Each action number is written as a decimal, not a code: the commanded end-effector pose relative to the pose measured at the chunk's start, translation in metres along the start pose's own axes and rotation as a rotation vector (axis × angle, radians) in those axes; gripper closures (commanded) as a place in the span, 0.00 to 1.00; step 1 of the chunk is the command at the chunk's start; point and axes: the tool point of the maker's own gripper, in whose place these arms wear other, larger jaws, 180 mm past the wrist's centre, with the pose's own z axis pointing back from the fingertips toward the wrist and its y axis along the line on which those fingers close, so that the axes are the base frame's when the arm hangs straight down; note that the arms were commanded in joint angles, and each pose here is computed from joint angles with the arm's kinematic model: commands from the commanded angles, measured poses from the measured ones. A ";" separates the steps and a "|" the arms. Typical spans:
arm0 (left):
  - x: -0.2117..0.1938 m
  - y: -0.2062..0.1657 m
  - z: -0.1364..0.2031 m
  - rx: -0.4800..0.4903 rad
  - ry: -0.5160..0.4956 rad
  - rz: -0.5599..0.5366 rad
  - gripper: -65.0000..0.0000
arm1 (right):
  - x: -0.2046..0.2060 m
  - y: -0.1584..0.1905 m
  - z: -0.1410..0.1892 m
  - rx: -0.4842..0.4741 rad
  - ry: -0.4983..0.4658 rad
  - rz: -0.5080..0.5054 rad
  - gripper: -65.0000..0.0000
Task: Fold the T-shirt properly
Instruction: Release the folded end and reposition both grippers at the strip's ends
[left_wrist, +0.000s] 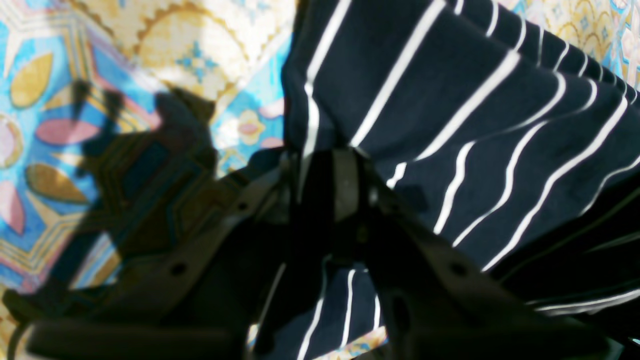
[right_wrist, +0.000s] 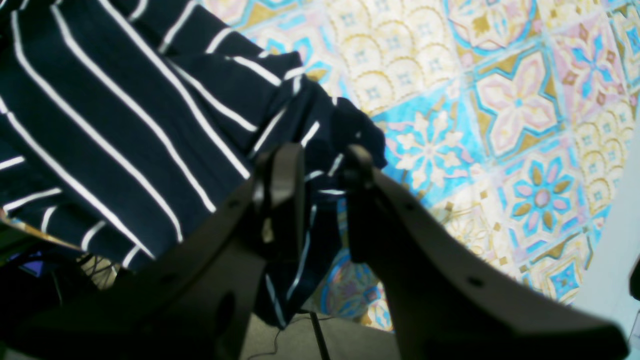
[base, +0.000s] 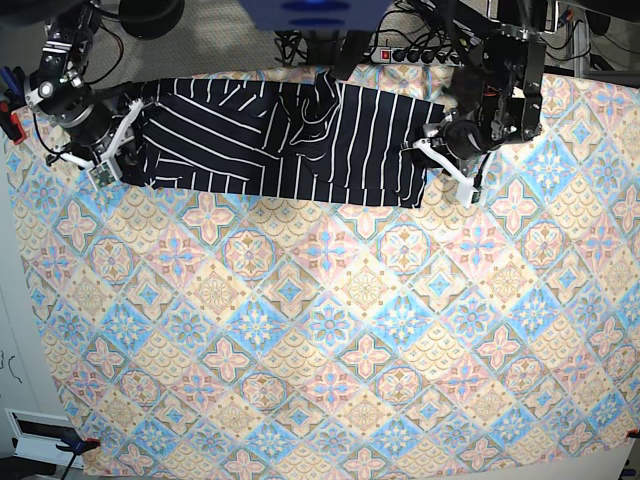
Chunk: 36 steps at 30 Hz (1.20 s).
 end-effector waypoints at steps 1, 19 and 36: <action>0.015 0.011 0.009 0.024 -0.050 0.005 0.89 | 0.010 -0.005 0.004 -0.010 -0.034 0.013 0.78; 0.020 0.053 0.052 0.129 -0.135 0.053 0.89 | -0.003 0.058 -0.011 0.173 0.076 0.117 0.47; 0.019 0.052 0.052 0.125 -0.132 0.054 0.89 | 0.009 0.048 -0.046 0.256 0.013 -0.167 0.45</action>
